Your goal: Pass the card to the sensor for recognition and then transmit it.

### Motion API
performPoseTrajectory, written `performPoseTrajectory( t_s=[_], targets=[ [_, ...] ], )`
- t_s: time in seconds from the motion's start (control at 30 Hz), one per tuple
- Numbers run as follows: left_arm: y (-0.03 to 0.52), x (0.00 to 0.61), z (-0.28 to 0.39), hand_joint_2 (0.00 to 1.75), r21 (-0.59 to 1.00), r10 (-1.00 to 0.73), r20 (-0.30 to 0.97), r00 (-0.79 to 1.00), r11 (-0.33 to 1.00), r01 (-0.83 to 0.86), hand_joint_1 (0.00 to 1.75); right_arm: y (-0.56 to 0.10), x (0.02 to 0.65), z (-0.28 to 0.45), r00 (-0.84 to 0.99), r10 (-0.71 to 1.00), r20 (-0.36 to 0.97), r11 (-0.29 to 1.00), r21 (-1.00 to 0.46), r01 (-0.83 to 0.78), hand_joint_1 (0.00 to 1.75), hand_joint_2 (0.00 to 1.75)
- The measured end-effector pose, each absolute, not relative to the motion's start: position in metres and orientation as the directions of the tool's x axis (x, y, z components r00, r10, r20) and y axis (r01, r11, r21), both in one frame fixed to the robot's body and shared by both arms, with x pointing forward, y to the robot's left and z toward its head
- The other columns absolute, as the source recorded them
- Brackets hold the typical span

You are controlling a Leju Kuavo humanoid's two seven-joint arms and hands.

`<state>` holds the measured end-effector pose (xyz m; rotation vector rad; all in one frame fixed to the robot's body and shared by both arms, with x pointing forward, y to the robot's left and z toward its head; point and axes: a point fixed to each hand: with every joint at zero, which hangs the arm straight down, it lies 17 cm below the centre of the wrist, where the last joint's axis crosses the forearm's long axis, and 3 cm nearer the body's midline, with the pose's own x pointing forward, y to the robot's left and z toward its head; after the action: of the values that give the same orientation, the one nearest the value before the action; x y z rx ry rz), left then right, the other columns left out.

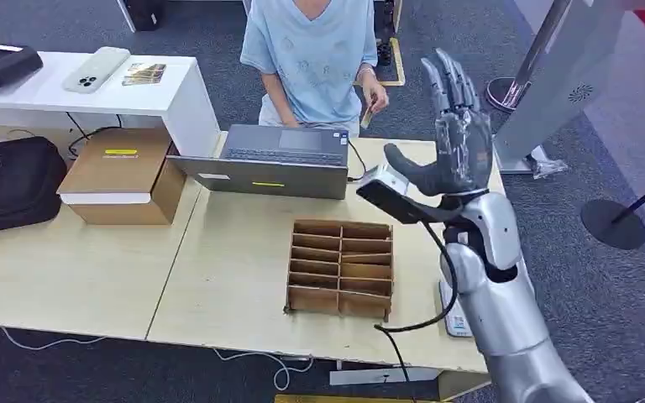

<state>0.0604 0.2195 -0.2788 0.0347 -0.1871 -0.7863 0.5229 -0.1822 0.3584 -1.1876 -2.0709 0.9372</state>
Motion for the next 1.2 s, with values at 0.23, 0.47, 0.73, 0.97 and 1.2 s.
performPoseTrajectory(
  t_s=[0.23, 0.47, 0.73, 0.97, 1.2],
  targets=[
    [0.22, 0.065, -0.278, 0.0, 0.102, -0.734, 0.156, 0.661, 0.678, 0.728, 0.0, -0.16, 0.592, 0.409, -0.366, 0.93, 0.047, 0.235, -0.84, 0.489, 0.0, 1.75],
    [0.22, 0.069, -0.277, 0.0, 0.1, -0.748, 0.16, 0.644, 0.662, 0.743, 0.0, -0.141, 0.639, 0.412, -0.285, 0.958, -0.001, 0.117, -0.91, 0.397, 0.0, 1.75],
    [0.219, 0.07, -0.277, 0.0, 0.098, -0.751, 0.161, 0.64, 0.658, 0.747, 0.0, -0.145, 0.666, 0.375, -0.169, 0.986, 0.005, 0.038, -0.981, 0.192, 0.0, 1.75],
    [0.219, 0.071, -0.277, 0.0, 0.098, -0.751, 0.162, 0.64, 0.657, 0.747, 0.0, -0.154, 0.67, 0.343, -0.126, 0.992, 0.006, 0.018, -0.995, 0.095, 0.0, 1.75],
    [0.221, 0.071, -0.277, 0.0, 0.099, -0.752, 0.16, 0.64, 0.657, 0.747, 0.0, -0.158, 0.672, 0.342, -0.112, 0.994, -0.003, 0.007, -0.995, 0.095, 0.0, 1.75]
  ],
)
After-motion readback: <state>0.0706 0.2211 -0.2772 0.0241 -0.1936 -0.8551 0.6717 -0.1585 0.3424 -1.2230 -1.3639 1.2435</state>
